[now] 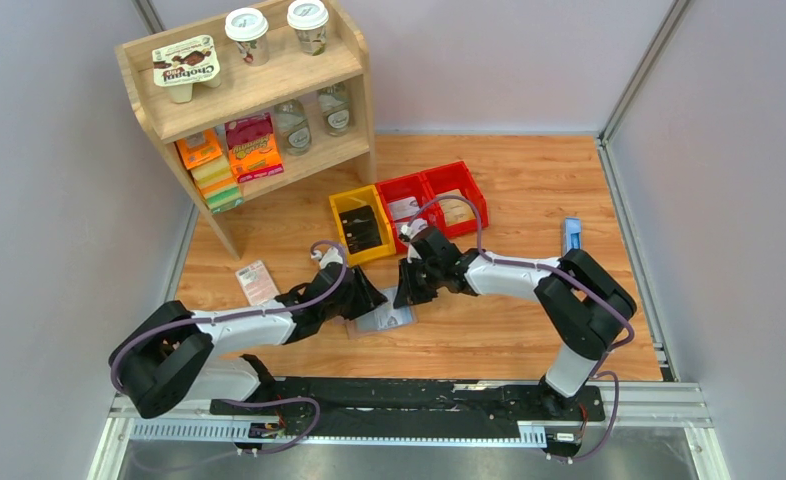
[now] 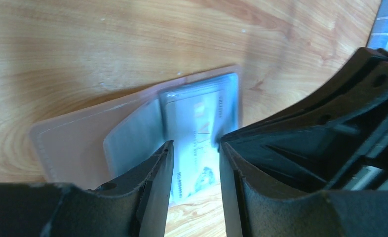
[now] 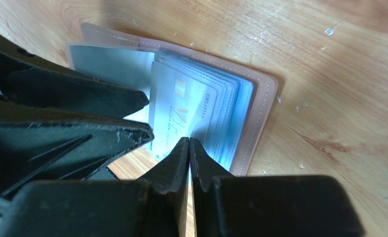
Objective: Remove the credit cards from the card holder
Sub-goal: Remove the credit card from the card holder.
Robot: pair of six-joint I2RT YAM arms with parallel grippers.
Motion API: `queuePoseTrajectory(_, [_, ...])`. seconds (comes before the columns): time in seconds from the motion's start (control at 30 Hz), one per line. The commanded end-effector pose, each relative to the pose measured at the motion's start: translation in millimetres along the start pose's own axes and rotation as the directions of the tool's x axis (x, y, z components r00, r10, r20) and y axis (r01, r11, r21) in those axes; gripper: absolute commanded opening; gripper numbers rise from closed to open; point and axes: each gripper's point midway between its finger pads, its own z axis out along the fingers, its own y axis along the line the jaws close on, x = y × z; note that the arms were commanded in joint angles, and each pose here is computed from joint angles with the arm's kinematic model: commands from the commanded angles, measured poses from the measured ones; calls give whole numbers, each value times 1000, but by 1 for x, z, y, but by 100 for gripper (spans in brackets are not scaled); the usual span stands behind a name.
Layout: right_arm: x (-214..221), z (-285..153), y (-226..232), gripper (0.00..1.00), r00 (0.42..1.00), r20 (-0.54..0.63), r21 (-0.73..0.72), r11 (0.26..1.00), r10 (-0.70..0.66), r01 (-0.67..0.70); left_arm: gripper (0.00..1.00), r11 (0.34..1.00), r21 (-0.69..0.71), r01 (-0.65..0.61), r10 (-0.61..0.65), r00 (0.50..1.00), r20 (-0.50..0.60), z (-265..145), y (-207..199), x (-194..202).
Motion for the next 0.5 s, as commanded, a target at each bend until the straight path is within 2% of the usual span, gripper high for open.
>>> queuePoseTrajectory(0.0, [1, -5, -12, 9, 1000, 14, 38, 999, -15, 14, 47, 998, 19, 56, -57, 998, 22, 6, 13, 1])
queuePoseTrajectory(0.2, [-1, -8, -14, 9, 999, 36, 6, 1000, 14, -14, 47, 995, 12, 98, -98, 995, -1, 10, 27, 9])
queuePoseTrajectory(0.47, [-6, -13, -17, 12, 995, 79, -39, 998, 55, -52, 44, 993, 74, 94, -95, 996, 1, 10, 17, 7])
